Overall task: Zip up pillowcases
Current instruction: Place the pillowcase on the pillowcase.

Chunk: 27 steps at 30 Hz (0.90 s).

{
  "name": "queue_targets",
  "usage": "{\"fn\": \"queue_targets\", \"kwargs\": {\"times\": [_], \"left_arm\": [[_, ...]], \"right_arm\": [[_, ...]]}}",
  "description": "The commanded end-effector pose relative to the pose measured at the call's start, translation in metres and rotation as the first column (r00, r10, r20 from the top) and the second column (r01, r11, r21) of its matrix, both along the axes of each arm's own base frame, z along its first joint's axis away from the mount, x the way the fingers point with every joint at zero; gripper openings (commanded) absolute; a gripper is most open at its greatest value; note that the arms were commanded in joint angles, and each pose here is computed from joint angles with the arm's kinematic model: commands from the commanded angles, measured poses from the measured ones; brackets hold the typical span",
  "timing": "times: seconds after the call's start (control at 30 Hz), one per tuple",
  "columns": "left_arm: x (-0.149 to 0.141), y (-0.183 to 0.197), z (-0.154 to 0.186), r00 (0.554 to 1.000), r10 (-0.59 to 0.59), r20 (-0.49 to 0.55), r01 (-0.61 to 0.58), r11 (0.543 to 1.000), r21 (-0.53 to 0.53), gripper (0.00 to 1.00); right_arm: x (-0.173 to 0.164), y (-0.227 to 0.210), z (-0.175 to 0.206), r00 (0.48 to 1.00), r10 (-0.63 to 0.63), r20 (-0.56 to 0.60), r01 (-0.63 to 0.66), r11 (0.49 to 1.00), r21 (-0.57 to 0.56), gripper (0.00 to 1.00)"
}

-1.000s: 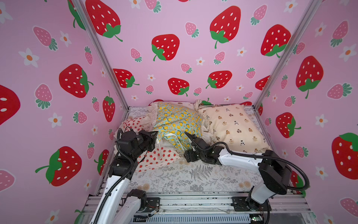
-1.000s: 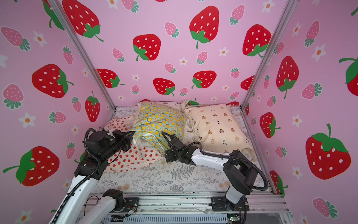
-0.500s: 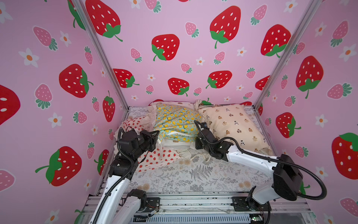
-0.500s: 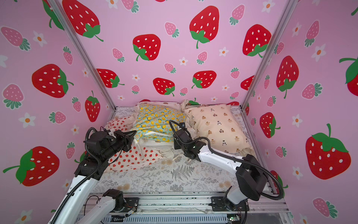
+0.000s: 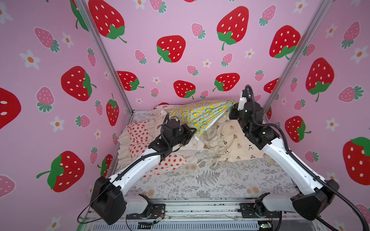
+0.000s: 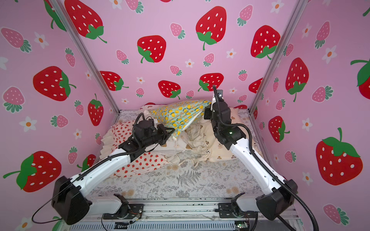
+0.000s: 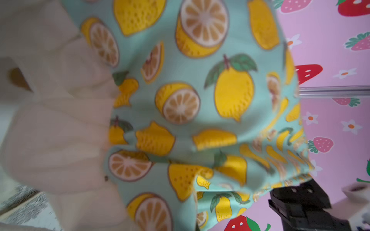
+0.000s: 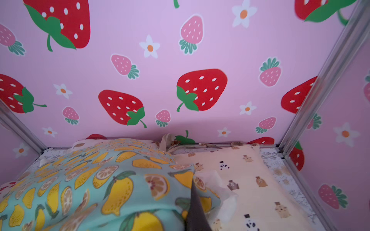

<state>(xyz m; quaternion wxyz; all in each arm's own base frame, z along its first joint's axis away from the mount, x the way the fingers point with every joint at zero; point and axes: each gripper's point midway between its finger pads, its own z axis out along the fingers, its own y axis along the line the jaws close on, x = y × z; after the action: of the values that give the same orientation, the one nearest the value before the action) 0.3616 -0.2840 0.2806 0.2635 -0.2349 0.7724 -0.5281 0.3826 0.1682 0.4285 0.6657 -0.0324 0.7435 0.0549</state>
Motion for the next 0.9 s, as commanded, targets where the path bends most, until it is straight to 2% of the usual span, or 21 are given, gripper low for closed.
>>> {"fn": "queue_targets", "kwargs": {"times": [0.0,0.07,0.1,0.17,0.27,0.33,0.43,0.5,0.6,0.73,0.87], "left_arm": [[0.025,-0.051,0.002,0.994,-0.049,0.101,0.049,0.999,0.007,0.00],[0.031,-0.095,-0.007,0.986,-0.133,0.099,0.130,0.991,0.032,0.00],[0.033,-0.113,-0.013,0.981,-0.171,0.091,0.168,0.985,0.036,0.00],[0.038,-0.140,-0.038,0.976,-0.214,0.045,0.212,0.976,0.044,0.00],[0.037,-0.151,-0.068,0.972,-0.235,-0.006,0.235,0.971,0.050,0.00],[0.035,-0.143,-0.076,0.974,-0.225,-0.018,0.226,0.968,0.109,0.03],[0.026,-0.136,-0.070,0.962,-0.273,-0.021,0.271,0.940,0.207,0.37],[0.017,-0.128,-0.062,0.954,-0.300,-0.010,0.293,0.926,0.238,0.53],[0.001,-0.101,-0.055,0.961,-0.276,0.013,0.260,0.919,0.295,0.76],[-0.025,-0.056,-0.048,0.960,-0.279,0.030,0.239,0.870,0.431,0.90],[-0.046,0.001,-0.043,0.968,-0.247,0.050,0.180,0.814,0.552,0.97]], "right_arm": [[-0.018,-0.052,0.030,0.987,-0.135,0.089,0.140,0.989,-0.054,0.03],[-0.020,-0.077,0.012,0.973,-0.228,0.046,0.232,0.966,-0.111,0.06],[-0.020,-0.092,0.001,0.960,-0.280,0.013,0.280,0.953,-0.116,0.07],[-0.019,-0.111,-0.033,0.949,-0.305,-0.081,0.298,0.950,-0.087,0.10],[-0.020,-0.126,-0.081,0.923,-0.341,-0.179,0.329,0.940,-0.095,0.18],[-0.021,-0.129,-0.108,0.906,-0.345,-0.245,0.331,0.939,-0.100,0.22],[-0.021,-0.125,-0.136,0.888,-0.316,-0.334,0.300,0.949,-0.102,0.33],[-0.025,-0.120,-0.145,0.878,-0.289,-0.381,0.277,0.957,-0.088,0.45],[-0.035,-0.115,-0.151,0.868,-0.251,-0.428,0.250,0.966,-0.061,0.61],[-0.055,-0.101,-0.159,0.851,-0.147,-0.505,0.159,0.987,-0.020,0.78],[-0.079,-0.090,-0.169,0.809,-0.077,-0.583,0.081,0.997,-0.020,0.91]]}}
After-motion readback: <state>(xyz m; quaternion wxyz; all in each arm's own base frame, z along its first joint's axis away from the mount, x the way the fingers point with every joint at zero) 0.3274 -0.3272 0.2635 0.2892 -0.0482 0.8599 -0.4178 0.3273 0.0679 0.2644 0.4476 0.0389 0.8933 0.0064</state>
